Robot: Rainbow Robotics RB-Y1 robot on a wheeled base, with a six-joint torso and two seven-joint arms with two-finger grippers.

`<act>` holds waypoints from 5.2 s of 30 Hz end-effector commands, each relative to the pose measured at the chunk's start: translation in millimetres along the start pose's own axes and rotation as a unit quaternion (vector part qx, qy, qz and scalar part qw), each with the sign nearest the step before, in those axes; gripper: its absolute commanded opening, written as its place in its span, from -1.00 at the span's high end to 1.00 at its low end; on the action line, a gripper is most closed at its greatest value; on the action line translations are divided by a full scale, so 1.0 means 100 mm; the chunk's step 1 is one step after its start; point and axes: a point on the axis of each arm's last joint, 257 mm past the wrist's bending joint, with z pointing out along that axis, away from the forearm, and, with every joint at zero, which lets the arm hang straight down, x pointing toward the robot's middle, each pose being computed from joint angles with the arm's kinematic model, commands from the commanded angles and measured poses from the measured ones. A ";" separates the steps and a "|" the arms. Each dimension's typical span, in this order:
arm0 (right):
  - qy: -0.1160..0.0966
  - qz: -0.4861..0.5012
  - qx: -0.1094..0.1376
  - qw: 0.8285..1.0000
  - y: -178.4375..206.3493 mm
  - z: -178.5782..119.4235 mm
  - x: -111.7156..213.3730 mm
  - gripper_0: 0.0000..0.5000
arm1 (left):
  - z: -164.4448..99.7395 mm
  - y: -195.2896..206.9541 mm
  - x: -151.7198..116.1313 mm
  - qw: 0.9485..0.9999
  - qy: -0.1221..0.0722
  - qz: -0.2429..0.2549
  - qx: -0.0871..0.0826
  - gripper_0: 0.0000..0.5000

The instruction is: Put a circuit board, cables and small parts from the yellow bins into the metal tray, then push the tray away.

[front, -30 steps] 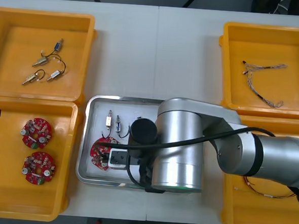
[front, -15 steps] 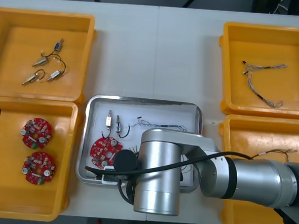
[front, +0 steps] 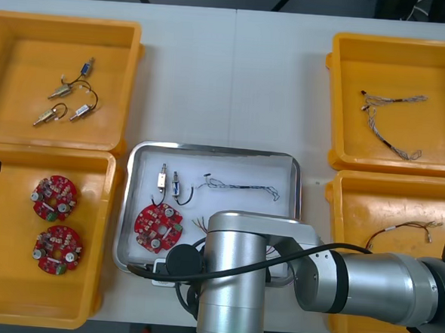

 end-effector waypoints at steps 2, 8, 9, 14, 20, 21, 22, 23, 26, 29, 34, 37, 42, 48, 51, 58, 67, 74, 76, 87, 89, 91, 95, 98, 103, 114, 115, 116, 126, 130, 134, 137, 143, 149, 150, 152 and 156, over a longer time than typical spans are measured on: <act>-0.018 -0.019 -0.002 1.000 0.12 -0.02 -0.16 0.13 | -0.05 0.03 -0.02 0.999 -0.007 0.053 -0.010 -1.00; -0.017 -0.014 0.006 1.000 0.07 -0.02 -0.15 0.94 | -0.05 0.03 -0.02 0.999 -0.007 0.053 -0.010 -1.00; -0.017 -0.013 0.010 1.000 0.05 -0.02 -0.14 0.95 | -0.05 0.03 -0.02 0.999 -0.007 0.053 -0.010 -1.00; -0.006 -0.009 0.041 0.999 -0.19 -0.02 -0.03 1.00 | -0.05 0.03 -0.02 0.999 -0.007 0.053 -0.010 -1.00; 0.000 -0.009 0.085 0.996 -0.62 -0.17 0.04 1.00 | -0.05 0.03 -0.02 0.999 -0.007 0.053 -0.010 -1.00; -0.001 -0.006 0.092 0.996 -0.71 -0.21 0.04 1.00 | -0.05 0.03 -0.02 0.999 -0.007 0.053 -0.010 -1.00; -0.001 -0.004 0.096 0.995 -0.76 -0.23 0.04 1.00 | -0.05 0.03 -0.02 0.999 -0.007 0.053 -0.010 -1.00; -0.002 -0.001 0.104 0.995 -0.86 -0.28 0.05 1.00 | -0.05 0.03 -0.02 0.999 -0.007 0.053 -0.010 -1.00; -0.004 0.005 0.127 0.992 -1.12 -0.42 0.05 1.00 | -0.05 0.03 -0.02 0.999 -0.007 0.053 -0.010 -1.00; -0.003 0.011 0.147 0.989 -1.35 -0.55 0.08 1.00 | -0.05 0.03 -0.02 0.999 -0.007 0.053 -0.010 -1.00; -0.002 0.024 0.169 0.985 -1.68 -0.72 0.13 1.00 | -0.05 0.03 -0.02 0.999 -0.007 0.053 -0.010 -1.00; 0.004 0.023 0.187 0.982 -1.89 -0.80 0.16 1.00 | -0.05 0.03 -0.02 0.999 -0.007 0.053 -0.010 -1.00; 0.019 0.022 0.212 0.977 -2.24 -0.86 0.18 1.00 | -0.05 0.03 -0.02 0.999 -0.007 0.053 -0.010 -1.00; 0.002 0.022 0.232 0.973 -2.63 -0.83 0.09 1.00 | -0.05 0.03 -0.02 0.999 -0.007 0.053 -0.010 -1.00; 0.001 0.017 0.242 0.970 -2.81 -0.81 0.12 1.00 | -0.05 0.03 -0.02 0.999 -0.007 0.053 -0.010 -1.00; 0.013 -0.014 0.259 0.966 -3.23 -0.84 0.20 1.00 | -0.05 0.03 -0.02 0.999 -0.007 0.053 -0.010 -1.00; -0.019 -0.012 0.273 0.962 -3.74 -0.86 0.12 1.00 | -0.05 0.03 -0.02 0.999 -0.007 0.053 -0.010 -1.00; -0.054 -0.009 0.296 0.954 -3.98 -0.91 0.01 1.00 | -0.05 0.03 -0.02 0.999 -0.007 0.053 -0.010 -1.00; -0.060 -0.011 0.301 0.952 -4.03 -0.93 -0.02 1.00 | -0.05 0.03 -0.02 0.999 -0.007 0.053 -0.010 -1.00; -0.079 -0.016 0.312 0.947 -4.11 -0.98 -0.13 1.00 | -0.05 0.03 -0.02 0.999 -0.007 0.053 -0.010 -1.00; -0.076 -0.014 0.311 0.947 -4.10 -0.97 -0.12 1.00 | -0.05 0.03 -0.02 0.999 -0.007 0.053 -0.010 -1.00; -0.071 -0.012 0.309 0.948 -4.10 -0.97 -0.08 0.84 | -0.05 0.03 -0.02 0.999 -0.007 0.053 -0.010 -1.00; -0.064 -0.006 0.307 0.950 -4.10 -0.97 -0.05 -0.73 | -0.05 0.03 -0.02 0.999 -0.007 0.053 -0.010 -1.00; -0.068 0.008 0.306 0.950 -4.12 -1.01 -0.04 -1.00 | -0.05 0.03 -0.02 0.999 -0.007 0.053 -0.010 -1.00; -0.061 0.035 0.298 0.952 -4.14 -1.23 -0.01 -1.00 | -0.05 0.03 -0.02 0.999 -0.007 0.053 -0.010 -1.00; -0.038 0.136 0.245 0.959 -3.86 -1.89 0.27 -1.00 | -0.05 0.03 -0.02 0.999 -0.007 0.053 -0.010 -1.00; -0.041 0.152 0.234 0.959 -3.81 -1.95 0.29 -1.00 | -0.05 0.03 -0.02 0.999 -0.007 0.053 -0.010 -1.00; -0.044 0.172 0.223 0.959 -3.76 -2.00 0.33 -1.00 | -0.05 0.03 -0.02 0.999 -0.007 0.053 -0.010 -1.00; -0.073 0.347 0.156 0.922 -3.40 -2.27 0.69 -1.00 | -0.05 0.03 -0.02 0.999 -0.007 0.053 -0.010 -1.00; -0.067 0.423 0.137 0.893 -3.25 -2.33 0.94 -1.00 | -0.05 0.03 -0.02 0.999 -0.007 0.053 -0.010 -1.00; -0.048 0.492 0.135 0.859 -3.11 -2.30 1.24 -1.00 | -0.05 0.03 -0.02 0.999 -0.007 0.053 -0.010 -1.00; -0.044 0.540 0.124 0.831 -3.02 -2.28 1.44 -1.00 | -0.05 0.03 -0.02 0.999 -0.007 0.053 -0.010 -1.00; -0.041 0.628 0.076 0.773 -2.84 -2.34 1.87 -1.00 | -0.05 0.03 -0.02 0.999 -0.007 0.053 -0.010 -1.00; -0.052 0.691 0.058 0.719 -2.71 -2.45 2.25 -1.00 | -0.05 0.03 -0.02 0.999 -0.007 0.053 -0.010 -1.00; -0.053 0.702 0.057 0.708 -2.68 -2.46 2.33 -1.00 | -0.05 0.03 -0.02 0.999 -0.007 0.053 -0.010 -1.00; -0.051 0.713 0.059 0.697 -2.63 -2.47 2.48 -1.00 | -0.05 0.03 -0.02 0.999 -0.007 0.053 -0.010 -1.00; -0.051 0.728 0.067 0.680 -2.48 -2.47 2.77 -1.00 | -0.05 0.03 -0.02 0.999 -0.007 0.053 -0.010 -1.00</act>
